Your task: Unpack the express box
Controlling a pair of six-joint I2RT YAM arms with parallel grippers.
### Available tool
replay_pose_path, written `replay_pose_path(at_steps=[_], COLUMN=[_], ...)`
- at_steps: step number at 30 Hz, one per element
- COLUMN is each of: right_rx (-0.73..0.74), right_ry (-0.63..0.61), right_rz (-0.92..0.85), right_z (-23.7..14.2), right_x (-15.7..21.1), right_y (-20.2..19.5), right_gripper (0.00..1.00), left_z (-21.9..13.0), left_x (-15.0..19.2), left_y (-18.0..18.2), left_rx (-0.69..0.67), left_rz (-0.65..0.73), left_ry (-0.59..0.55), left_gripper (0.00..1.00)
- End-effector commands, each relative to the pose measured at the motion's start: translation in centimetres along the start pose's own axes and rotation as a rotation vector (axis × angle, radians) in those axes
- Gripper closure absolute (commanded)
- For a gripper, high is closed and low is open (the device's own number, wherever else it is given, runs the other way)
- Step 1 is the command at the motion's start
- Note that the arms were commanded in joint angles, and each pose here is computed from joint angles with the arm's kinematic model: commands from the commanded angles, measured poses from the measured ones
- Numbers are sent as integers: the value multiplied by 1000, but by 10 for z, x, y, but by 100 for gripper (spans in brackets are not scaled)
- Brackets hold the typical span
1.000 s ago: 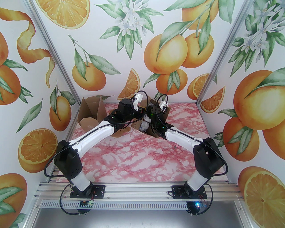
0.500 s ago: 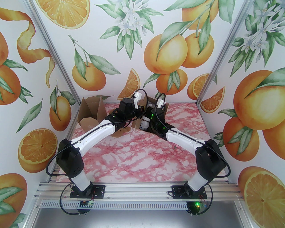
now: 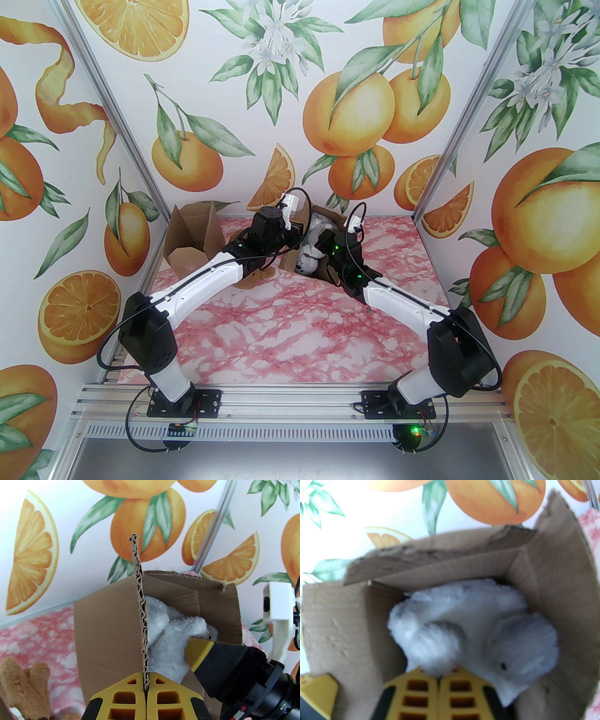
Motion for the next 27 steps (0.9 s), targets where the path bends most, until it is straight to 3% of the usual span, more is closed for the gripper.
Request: replay_pose_path(at_steps=[1, 13, 27], right_rx=[-217, -459, -478], right_ry=[-44, -124, -341], right_rz=[43, -108, -174], right_z=[-17, -76, -137], right_x=[-28, -58, -122], right_y=[50, 113, 134], right_gripper=[100, 100, 100], left_z=[-8, 18, 39], left_x=[-35, -35, -20], left_y=[9, 22, 34], left_rx=[-57, -64, -4], left_rz=[-44, -120, -196], left_ry=[-91, -44, 40], left_gripper=[100, 100, 100])
Point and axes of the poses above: each hand's point on the last joint's axis, 136 mm out from that joint toward the fingers, its own z axis out along the fingers, its own y axis along the line the jaws close on, x = y × z, the point moved 2 cm from there along -z, back along the fingers
